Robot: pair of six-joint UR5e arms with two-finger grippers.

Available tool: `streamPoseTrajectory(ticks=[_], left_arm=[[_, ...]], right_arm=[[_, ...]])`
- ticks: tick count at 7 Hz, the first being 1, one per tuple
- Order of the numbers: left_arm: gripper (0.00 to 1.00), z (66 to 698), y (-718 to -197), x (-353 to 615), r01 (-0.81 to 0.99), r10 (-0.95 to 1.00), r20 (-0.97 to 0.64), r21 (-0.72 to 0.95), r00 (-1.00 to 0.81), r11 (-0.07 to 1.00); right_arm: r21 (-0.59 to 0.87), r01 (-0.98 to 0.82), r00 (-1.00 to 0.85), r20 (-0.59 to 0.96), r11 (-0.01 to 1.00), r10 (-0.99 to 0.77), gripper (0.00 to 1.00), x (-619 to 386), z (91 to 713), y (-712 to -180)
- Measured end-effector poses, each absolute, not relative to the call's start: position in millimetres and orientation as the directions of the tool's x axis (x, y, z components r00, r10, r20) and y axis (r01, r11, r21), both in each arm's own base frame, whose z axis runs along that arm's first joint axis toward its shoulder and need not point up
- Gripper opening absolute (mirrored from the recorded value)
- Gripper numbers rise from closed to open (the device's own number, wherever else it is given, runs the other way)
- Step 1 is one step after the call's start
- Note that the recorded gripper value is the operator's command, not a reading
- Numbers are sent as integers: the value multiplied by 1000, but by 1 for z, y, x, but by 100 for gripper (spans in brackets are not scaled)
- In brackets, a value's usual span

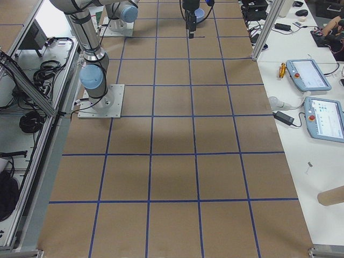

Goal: Stack green bowl on blue bowl
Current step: 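Lower the left gripper onto the rim of the pale green bowl, then close the left gripper on the green bowl rim and lift it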

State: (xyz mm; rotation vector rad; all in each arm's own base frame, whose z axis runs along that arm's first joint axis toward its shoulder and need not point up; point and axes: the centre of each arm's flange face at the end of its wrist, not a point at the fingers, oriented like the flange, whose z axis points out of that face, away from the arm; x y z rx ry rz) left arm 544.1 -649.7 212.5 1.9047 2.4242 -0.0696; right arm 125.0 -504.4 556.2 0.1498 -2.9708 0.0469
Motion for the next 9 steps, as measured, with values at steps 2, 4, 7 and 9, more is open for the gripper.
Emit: streamPoseTrajectory(ticks=[2,4,7,9], left_arm=[[74,212,-650,544,972,969,-74,1,-235,236],[58,213,-650,544,972,969,-76,2,-234,235],[32,214,-651,544,975,972,-85,9,-221,223],[15,214,-651,544,976,972,-87,10,-217,218]], right_arm=[[-23,-103,-981,167,994,-97,100,125,556,-504],[-23,-102,-981,167,994,-97,100,125,556,-504],[-23,-103,-981,167,994,-97,100,125,556,-504],[-23,-102,-981,167,994,-97,100,125,556,-504]])
